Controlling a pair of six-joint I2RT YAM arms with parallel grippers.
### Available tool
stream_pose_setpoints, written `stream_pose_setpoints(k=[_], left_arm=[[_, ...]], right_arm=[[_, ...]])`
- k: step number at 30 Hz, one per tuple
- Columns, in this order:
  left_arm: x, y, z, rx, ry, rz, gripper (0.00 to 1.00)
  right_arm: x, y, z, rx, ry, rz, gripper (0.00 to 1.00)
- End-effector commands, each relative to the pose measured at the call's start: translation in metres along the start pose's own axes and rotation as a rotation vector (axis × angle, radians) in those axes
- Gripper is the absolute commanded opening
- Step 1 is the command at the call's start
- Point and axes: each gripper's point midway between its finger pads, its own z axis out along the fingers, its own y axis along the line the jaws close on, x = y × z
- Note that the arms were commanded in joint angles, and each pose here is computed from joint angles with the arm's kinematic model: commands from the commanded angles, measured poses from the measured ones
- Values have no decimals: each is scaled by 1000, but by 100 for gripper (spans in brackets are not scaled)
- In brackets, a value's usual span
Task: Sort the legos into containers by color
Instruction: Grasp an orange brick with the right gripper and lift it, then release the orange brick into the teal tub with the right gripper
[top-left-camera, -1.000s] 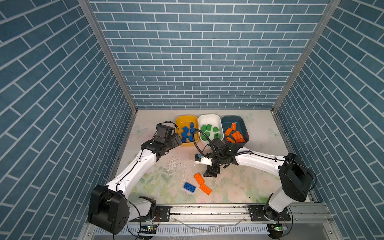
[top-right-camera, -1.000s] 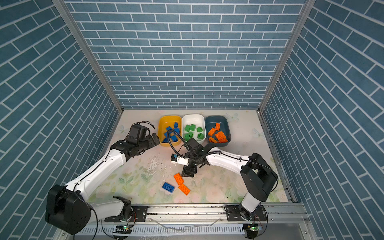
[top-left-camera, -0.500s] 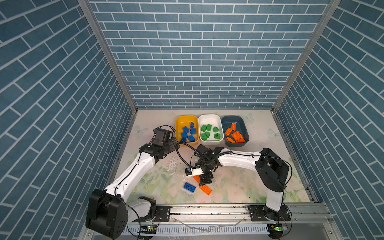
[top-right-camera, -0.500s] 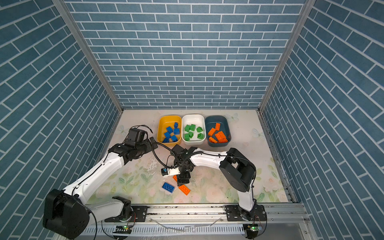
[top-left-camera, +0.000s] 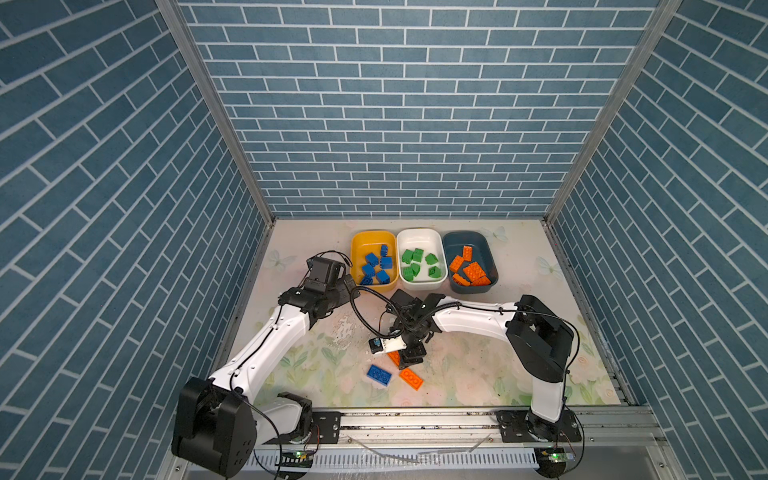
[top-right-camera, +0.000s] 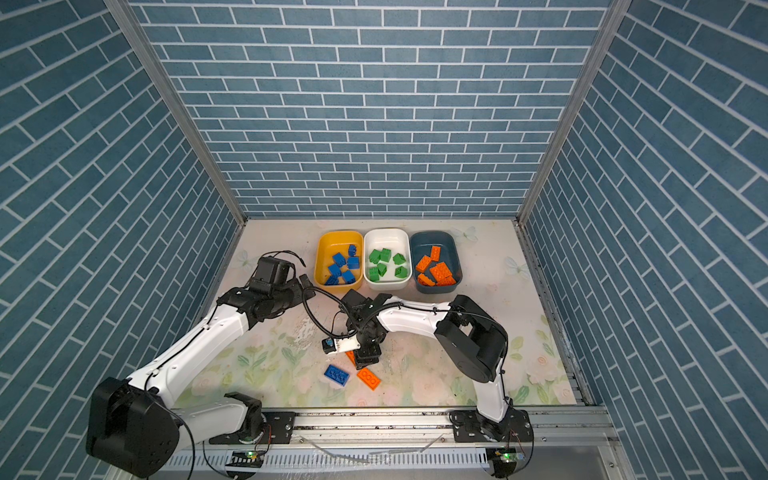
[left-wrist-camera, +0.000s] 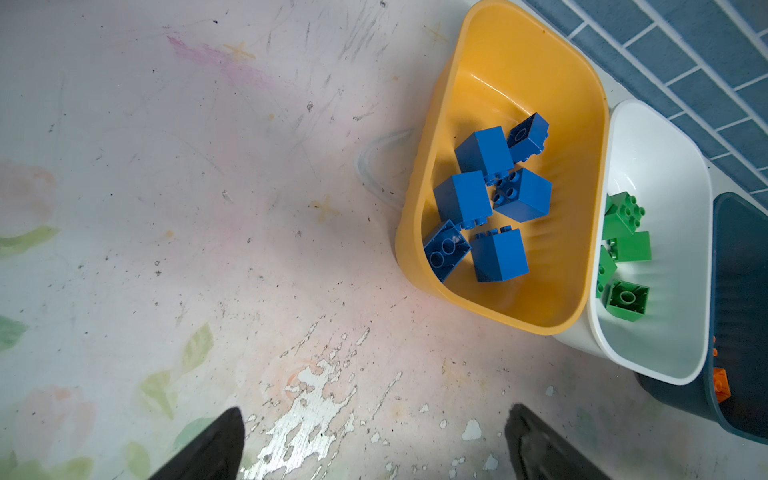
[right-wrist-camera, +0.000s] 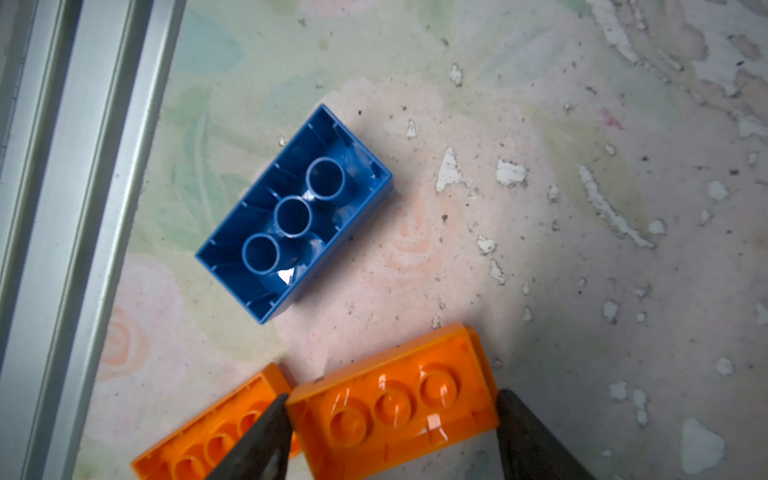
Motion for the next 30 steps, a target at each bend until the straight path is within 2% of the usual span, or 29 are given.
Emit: stream_pose_setpoints(k=[1, 9, 15, 20, 25, 30], left_arm=[[8, 9, 6, -33, 31, 5, 99], [9, 3, 9, -12, 50, 3, 99], [13, -6, 14, 23, 72, 23, 99], [23, -29, 16, 63, 88, 120, 99], [42, -41, 17, 37, 132, 250, 99], [55, -36, 22, 21, 177, 260, 99]], right_arm=[[3, -1, -6, 27, 15, -43, 57], [14, -12, -28, 103, -16, 25, 54], [32, -27, -67, 212, -114, 170, 54], [76, -55, -120, 415, -207, 371, 53], [140, -93, -181, 704, -262, 627, 54], [212, -132, -227, 967, -266, 950, 54]])
